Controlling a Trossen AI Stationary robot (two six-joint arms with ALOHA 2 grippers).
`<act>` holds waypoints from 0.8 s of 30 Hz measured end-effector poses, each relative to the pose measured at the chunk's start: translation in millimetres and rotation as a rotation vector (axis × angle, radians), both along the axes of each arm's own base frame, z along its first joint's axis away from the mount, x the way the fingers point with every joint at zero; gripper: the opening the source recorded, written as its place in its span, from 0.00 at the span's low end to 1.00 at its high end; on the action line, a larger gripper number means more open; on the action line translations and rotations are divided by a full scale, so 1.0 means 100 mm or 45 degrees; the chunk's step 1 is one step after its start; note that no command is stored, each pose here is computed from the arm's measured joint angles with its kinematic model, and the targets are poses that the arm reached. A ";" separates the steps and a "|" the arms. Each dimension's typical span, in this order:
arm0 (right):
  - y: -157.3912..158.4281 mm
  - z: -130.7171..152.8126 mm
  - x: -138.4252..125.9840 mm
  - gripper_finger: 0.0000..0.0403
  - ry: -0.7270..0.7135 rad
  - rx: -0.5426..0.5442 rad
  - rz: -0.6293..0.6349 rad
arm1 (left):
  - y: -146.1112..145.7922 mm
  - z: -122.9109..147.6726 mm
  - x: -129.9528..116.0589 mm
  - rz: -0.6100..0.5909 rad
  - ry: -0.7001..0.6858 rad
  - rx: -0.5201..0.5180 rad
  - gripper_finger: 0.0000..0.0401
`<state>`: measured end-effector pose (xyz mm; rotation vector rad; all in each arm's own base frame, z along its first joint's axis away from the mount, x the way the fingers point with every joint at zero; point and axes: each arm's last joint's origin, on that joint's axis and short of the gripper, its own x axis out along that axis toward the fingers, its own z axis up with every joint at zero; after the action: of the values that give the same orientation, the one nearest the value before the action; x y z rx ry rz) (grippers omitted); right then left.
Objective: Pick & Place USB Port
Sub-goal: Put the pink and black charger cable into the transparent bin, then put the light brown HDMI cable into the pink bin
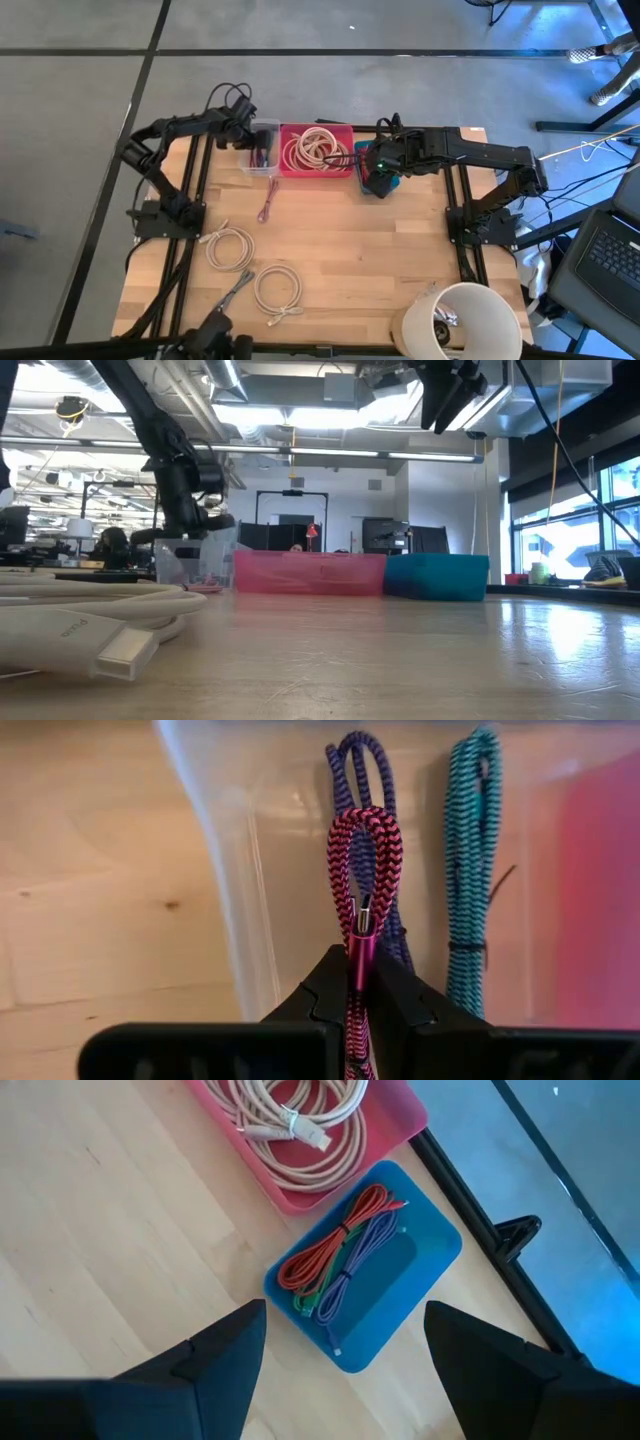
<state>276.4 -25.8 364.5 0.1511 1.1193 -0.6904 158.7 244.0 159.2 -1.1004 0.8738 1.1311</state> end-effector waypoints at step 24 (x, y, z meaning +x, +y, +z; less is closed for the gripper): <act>0.00 0.00 0.00 0.68 0.010 -0.019 0.024 | 0.16 0.60 0.15 -0.133 -0.035 0.079 0.50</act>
<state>276.7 -26.1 364.7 0.1249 1.1217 -0.6829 173.3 259.7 219.6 -1.0059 0.8598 1.0476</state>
